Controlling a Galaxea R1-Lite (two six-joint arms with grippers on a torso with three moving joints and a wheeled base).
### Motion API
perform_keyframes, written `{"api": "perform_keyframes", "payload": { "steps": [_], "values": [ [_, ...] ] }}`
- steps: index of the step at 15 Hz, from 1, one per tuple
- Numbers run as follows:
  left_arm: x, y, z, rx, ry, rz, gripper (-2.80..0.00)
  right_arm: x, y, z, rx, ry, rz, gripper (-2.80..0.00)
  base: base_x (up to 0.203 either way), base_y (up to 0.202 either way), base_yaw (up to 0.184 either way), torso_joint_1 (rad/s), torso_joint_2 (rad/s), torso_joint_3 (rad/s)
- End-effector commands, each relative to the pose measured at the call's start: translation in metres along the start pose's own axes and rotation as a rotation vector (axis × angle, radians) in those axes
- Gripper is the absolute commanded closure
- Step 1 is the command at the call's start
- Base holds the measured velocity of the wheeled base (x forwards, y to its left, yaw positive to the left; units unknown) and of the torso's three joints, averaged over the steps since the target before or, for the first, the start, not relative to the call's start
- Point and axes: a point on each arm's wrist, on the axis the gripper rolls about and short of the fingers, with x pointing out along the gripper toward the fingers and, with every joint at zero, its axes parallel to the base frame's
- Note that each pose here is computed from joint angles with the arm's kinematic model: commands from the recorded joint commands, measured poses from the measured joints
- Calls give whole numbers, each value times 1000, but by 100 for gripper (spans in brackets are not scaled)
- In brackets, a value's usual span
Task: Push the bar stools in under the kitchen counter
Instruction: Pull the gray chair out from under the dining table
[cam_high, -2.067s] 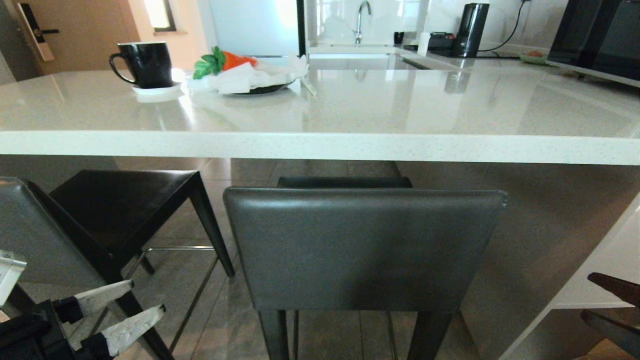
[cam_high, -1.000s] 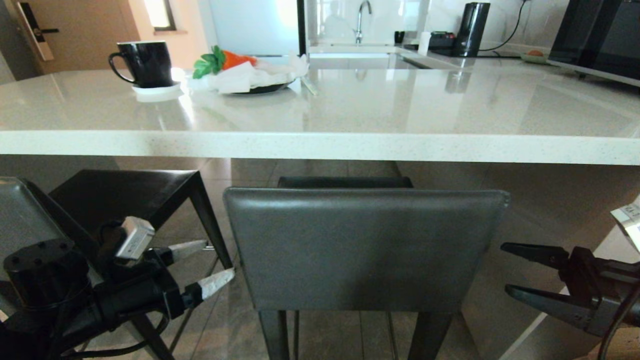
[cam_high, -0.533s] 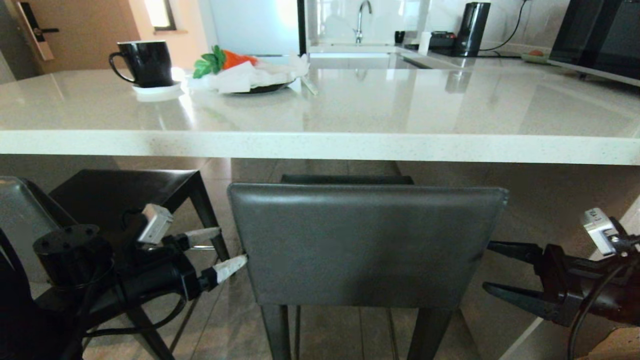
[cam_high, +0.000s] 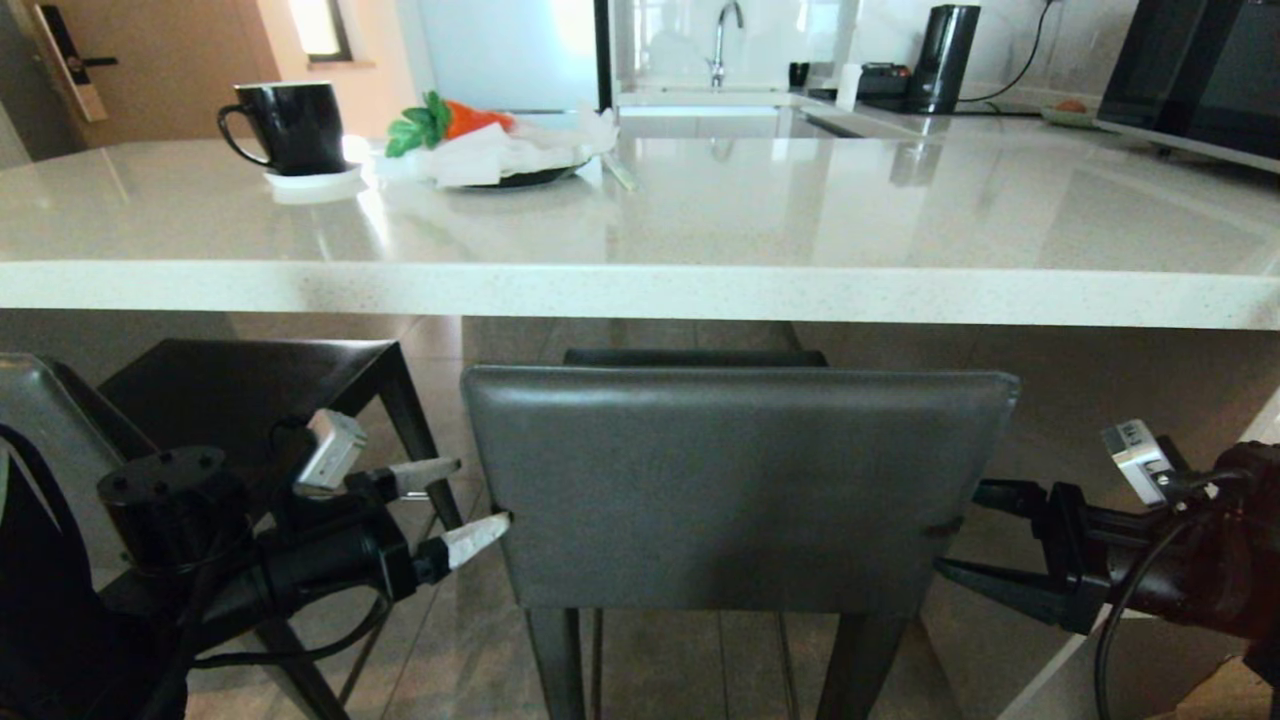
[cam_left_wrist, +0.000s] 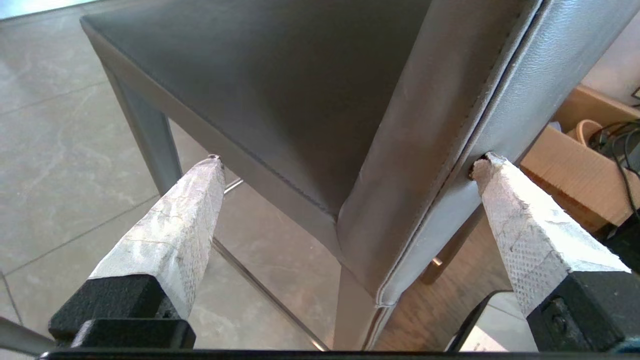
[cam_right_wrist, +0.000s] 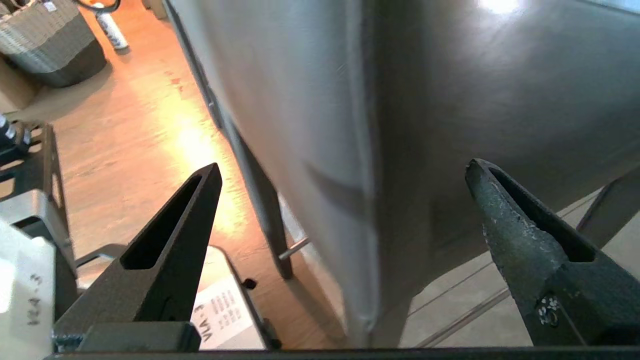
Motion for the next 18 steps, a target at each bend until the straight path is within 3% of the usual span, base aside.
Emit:
{"api": "perform_keyframes", "payload": {
  "steps": [1, 8, 15, 18],
  "values": [
    [-1, -2, 3, 9, -10, -8, -280, 4, -6, 6, -20, -15, 9, -280, 0, 0, 0, 0, 0, 0],
    [-3, -32, 8, 12, -13, -131, -280, 7, -7, 9, -31, -21, 17, -280, 0, 0, 0, 0, 0, 0],
    [20, -22, 10, 29, -36, -161, -280, 19, 1, 9, -22, -19, 75, -280, 0, 0, 0, 0, 0, 0],
    [24, -21, 3, 2, -14, -165, -280, 27, 7, 7, -11, -11, 111, -280, 0, 0, 0, 0, 0, 0]
  ]
}}
